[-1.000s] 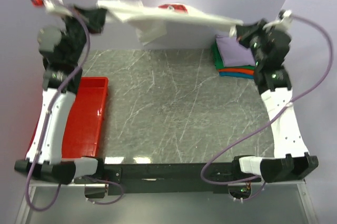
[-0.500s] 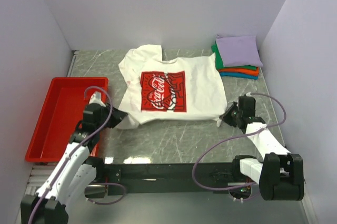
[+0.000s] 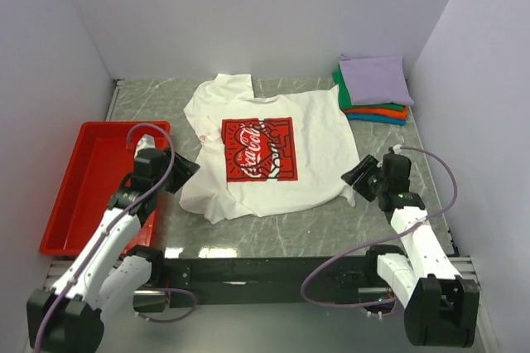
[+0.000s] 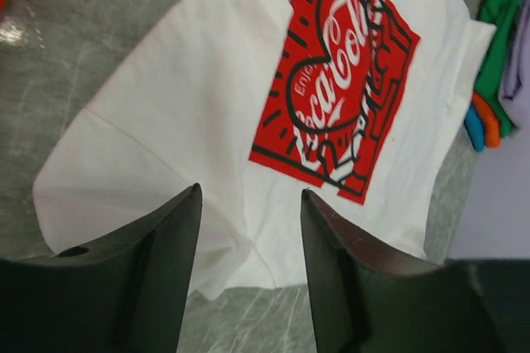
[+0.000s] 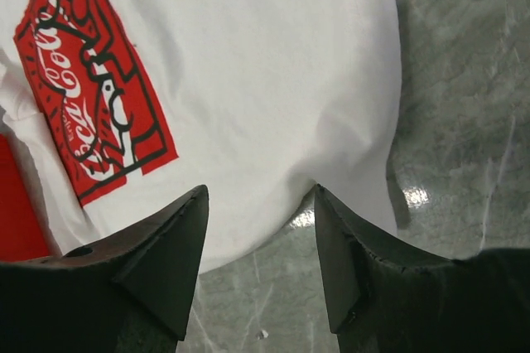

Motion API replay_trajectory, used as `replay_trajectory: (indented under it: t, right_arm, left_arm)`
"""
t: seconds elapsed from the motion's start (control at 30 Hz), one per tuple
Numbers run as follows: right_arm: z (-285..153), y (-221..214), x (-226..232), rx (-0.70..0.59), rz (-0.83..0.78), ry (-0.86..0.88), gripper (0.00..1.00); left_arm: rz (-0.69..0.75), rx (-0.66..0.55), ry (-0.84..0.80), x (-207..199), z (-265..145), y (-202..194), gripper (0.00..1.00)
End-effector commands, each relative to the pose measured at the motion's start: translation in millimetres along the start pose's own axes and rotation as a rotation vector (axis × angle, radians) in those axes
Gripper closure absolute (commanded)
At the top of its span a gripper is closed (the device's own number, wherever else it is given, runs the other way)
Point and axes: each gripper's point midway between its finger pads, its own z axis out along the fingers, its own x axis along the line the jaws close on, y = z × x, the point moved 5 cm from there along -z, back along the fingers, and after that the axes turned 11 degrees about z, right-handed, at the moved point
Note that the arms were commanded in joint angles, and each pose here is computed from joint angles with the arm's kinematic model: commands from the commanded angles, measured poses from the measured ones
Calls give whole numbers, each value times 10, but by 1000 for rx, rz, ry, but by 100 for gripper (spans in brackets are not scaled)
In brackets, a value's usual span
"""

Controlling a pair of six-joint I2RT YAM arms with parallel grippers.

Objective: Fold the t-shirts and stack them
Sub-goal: Flatten the tshirt out

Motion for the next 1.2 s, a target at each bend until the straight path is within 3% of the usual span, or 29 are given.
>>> replay_trajectory:
  t: [0.0, 0.27, 0.57, 0.87, 0.97, 1.17]
  right_arm:
    - [-89, 143, 199, -46, -34, 40, 39]
    - [-48, 271, 335, -89, -71, 8, 37]
    - [45, 257, 282, -70, -55, -25, 37]
    - [142, 227, 215, -56, -47, -42, 38]
    - [175, 232, 205, -52, -47, -51, 38]
    - [236, 279, 217, -47, -40, -76, 38]
  left_arm:
    - [-37, -69, 115, 19, 112, 204, 45]
    - [-63, -64, 341, 289, 438, 299, 45]
    - [-94, -18, 386, 507, 537, 47, 50]
    - [10, 8, 477, 421, 759, -159, 54]
    - [24, 19, 565, 495, 829, -247, 59]
    - [15, 11, 820, 693, 770, -449, 86]
